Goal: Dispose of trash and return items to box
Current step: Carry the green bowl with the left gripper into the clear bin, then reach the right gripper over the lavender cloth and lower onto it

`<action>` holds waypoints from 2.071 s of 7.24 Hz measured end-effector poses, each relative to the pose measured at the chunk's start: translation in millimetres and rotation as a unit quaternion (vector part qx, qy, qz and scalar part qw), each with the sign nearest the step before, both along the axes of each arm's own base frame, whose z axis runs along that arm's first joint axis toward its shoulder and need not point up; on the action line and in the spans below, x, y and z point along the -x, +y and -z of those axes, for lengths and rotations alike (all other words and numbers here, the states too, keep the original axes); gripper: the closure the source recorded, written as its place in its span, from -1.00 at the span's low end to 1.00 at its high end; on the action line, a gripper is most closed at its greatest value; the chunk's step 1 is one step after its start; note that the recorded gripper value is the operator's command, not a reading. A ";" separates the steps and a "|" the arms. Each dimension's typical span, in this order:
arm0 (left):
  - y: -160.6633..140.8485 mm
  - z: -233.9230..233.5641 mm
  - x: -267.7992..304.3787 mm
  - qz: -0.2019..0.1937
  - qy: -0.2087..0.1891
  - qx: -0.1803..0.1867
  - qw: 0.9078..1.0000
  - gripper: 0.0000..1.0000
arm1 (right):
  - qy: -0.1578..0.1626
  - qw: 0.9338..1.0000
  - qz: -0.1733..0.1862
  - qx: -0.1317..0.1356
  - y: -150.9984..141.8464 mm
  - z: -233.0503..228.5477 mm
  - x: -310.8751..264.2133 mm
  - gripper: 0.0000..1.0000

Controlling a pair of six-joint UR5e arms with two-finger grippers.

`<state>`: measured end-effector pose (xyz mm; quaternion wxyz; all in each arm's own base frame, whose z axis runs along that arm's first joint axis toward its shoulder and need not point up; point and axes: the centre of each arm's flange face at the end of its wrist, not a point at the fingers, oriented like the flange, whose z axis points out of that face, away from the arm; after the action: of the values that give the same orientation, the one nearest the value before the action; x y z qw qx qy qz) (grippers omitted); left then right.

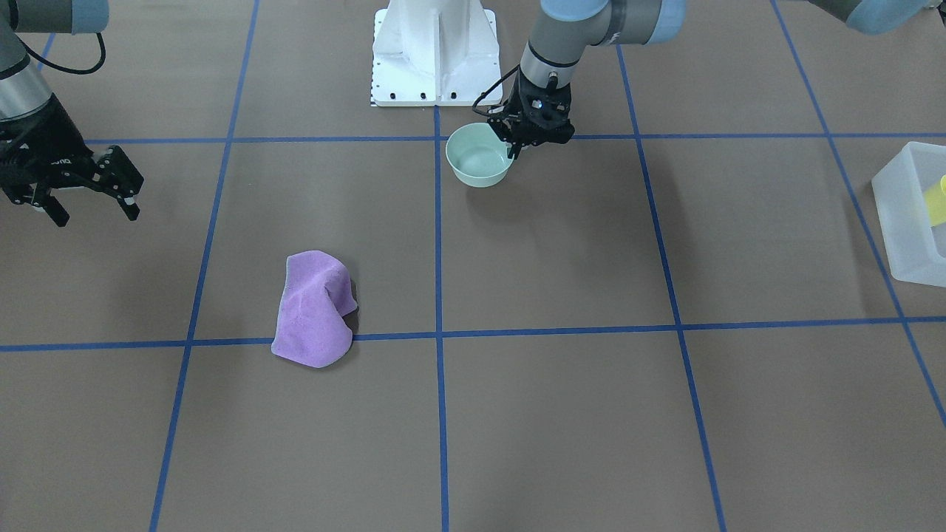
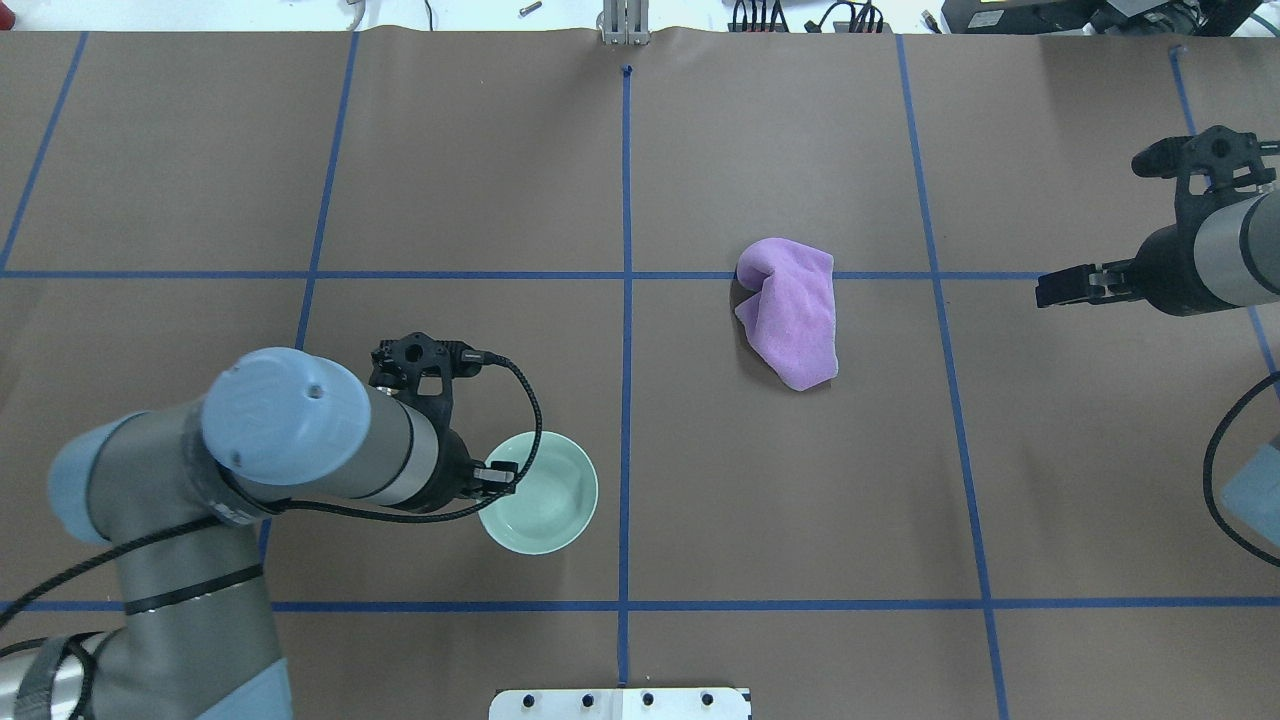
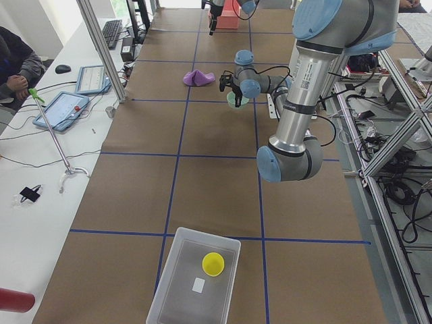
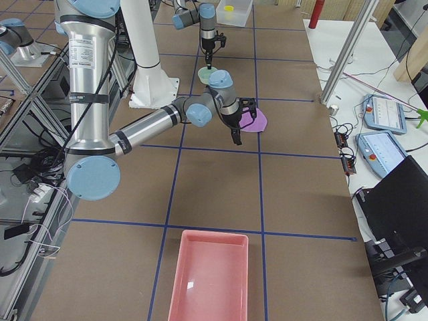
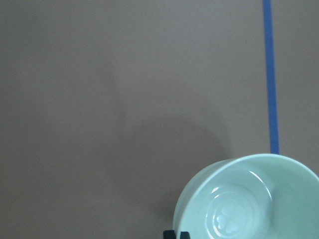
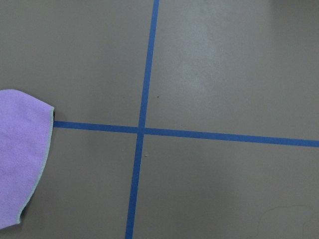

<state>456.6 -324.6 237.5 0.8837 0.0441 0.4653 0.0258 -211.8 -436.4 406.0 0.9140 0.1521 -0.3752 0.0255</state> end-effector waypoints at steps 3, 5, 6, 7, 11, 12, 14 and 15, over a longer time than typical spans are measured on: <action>-61.6 -50.7 140.4 -0.020 -0.041 -0.048 0.998 1.00 | 0.001 1.000 0.000 0.002 -2.4 -2.3 2.0 -1.00; -105.3 -123.2 256.8 -0.052 -0.073 -0.092 0.992 1.00 | 0.001 1.000 0.000 0.001 -2.2 -2.0 2.7 -1.00; -122.3 -170.9 318.9 -0.074 -0.081 -0.110 0.988 1.00 | 0.001 1.000 0.000 0.001 -2.2 -2.0 3.0 -1.00; -140.7 -229.0 378.5 -0.097 -0.082 -0.126 0.984 1.00 | 0.001 1.000 0.000 0.001 -2.2 -2.3 3.2 -1.00; -238.7 -448.4 569.5 -0.171 -0.074 -0.192 0.964 1.00 | 0.000 1.000 0.001 -0.001 -2.4 -2.2 3.4 -1.00; -246.0 -482.4 603.0 -0.181 -0.069 -0.200 0.960 1.00 | -0.001 1.000 0.001 -0.002 -3.0 -0.6 3.9 -1.00; -220.8 -560.1 624.5 -0.194 -0.068 -0.217 0.954 1.00 | -0.004 1.000 0.001 -0.005 -4.8 3.9 5.6 -1.00; -201.6 -600.6 623.1 -0.195 -0.071 -0.224 0.952 1.00 | -0.004 1.000 0.002 -0.006 -5.9 5.4 7.2 -1.00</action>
<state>-166.5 -526.2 838.1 0.8597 0.1470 0.3834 0.3039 -218.9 -442.3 400.6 0.9115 0.1572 -0.3795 0.0222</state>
